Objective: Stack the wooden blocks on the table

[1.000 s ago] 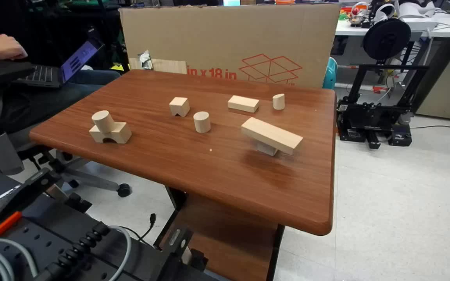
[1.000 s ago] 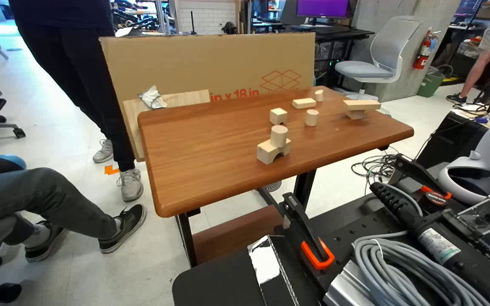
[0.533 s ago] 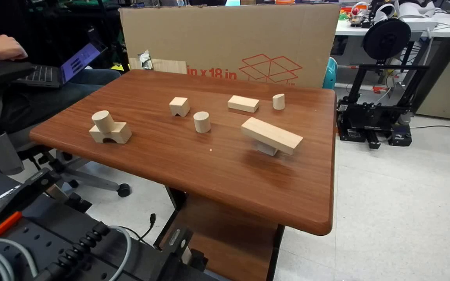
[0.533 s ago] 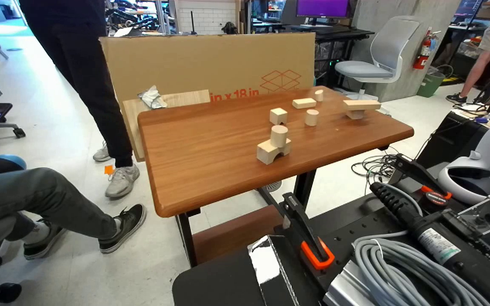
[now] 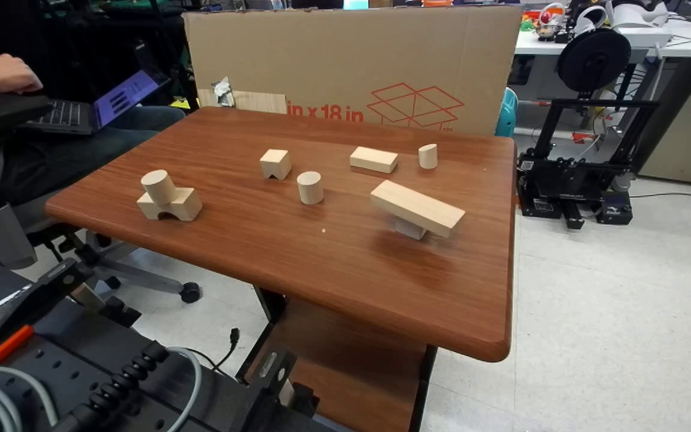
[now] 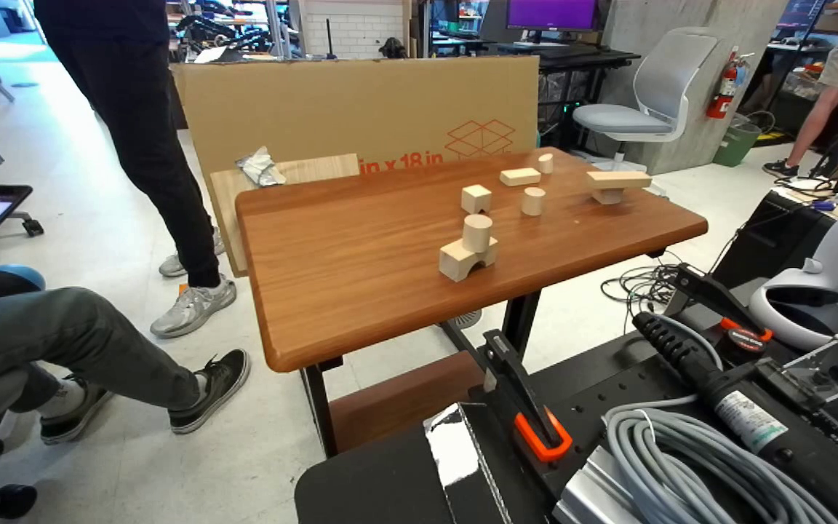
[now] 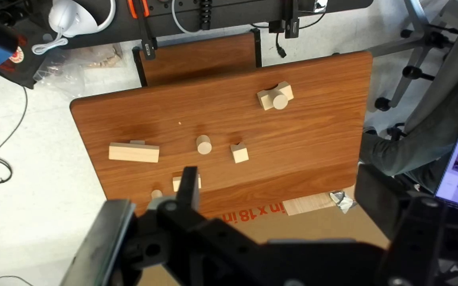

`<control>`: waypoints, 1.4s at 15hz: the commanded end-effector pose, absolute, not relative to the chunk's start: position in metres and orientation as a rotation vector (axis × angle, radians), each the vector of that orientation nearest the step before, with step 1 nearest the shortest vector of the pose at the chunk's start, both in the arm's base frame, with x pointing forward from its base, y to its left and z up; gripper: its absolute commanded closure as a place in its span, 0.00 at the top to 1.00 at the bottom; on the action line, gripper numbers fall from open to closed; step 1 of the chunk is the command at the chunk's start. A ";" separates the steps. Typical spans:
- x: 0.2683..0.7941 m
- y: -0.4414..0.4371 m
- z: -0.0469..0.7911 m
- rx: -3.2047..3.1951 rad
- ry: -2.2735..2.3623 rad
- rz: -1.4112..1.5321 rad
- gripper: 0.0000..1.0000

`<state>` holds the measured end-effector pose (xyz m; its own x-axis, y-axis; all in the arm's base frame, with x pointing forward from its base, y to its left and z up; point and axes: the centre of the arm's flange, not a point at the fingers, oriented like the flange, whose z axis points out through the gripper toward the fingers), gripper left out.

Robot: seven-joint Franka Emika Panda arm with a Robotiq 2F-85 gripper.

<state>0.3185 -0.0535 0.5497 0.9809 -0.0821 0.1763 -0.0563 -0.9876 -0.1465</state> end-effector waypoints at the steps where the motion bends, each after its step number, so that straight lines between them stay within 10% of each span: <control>1: 0.366 -0.055 0.523 -3.025 0.069 -0.231 1.00; 21: 0.566 -0.003 0.276 -3.109 -0.117 0.222 1.00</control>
